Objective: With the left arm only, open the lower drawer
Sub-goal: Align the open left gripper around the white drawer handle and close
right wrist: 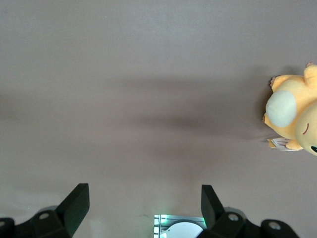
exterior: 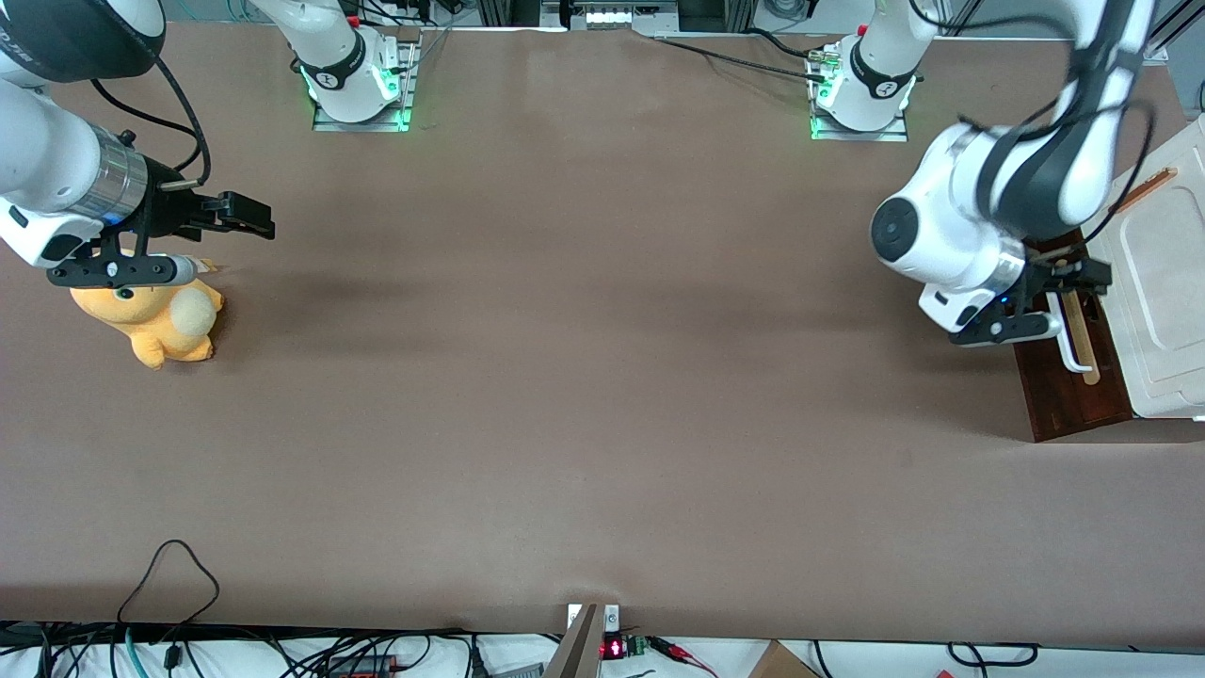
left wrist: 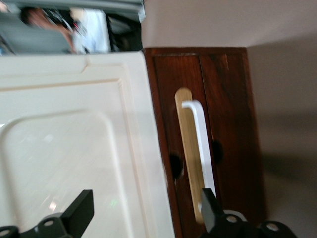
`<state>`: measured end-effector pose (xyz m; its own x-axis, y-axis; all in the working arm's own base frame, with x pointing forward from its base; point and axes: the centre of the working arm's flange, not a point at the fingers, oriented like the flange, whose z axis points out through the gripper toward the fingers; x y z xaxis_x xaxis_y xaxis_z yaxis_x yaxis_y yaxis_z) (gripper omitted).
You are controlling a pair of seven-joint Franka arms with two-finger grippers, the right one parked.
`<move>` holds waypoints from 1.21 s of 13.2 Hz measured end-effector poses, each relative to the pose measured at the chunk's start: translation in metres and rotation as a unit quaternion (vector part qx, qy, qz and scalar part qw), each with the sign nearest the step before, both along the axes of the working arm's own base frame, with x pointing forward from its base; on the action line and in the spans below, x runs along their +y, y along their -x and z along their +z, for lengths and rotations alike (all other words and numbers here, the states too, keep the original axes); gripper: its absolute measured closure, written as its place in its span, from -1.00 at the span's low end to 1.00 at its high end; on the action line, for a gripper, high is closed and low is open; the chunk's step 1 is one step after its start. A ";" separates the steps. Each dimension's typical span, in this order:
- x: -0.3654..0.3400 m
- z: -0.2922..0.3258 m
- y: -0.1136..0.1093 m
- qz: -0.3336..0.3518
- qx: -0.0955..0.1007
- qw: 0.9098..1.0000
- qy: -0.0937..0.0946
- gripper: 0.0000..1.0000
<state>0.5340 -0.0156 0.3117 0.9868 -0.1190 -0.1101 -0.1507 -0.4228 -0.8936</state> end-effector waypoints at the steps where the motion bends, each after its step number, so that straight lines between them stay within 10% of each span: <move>1: 0.010 -0.026 0.007 -0.009 0.003 1.000 -0.005 -0.81; 10: 0.047 -0.099 0.016 -0.008 0.008 1.000 0.002 -0.82; 16: 0.027 -0.109 0.039 0.005 -0.006 0.998 -0.064 -0.85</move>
<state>0.4950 0.0112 0.2023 0.9892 -0.0955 -0.1114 -0.1357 -0.3061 -0.9423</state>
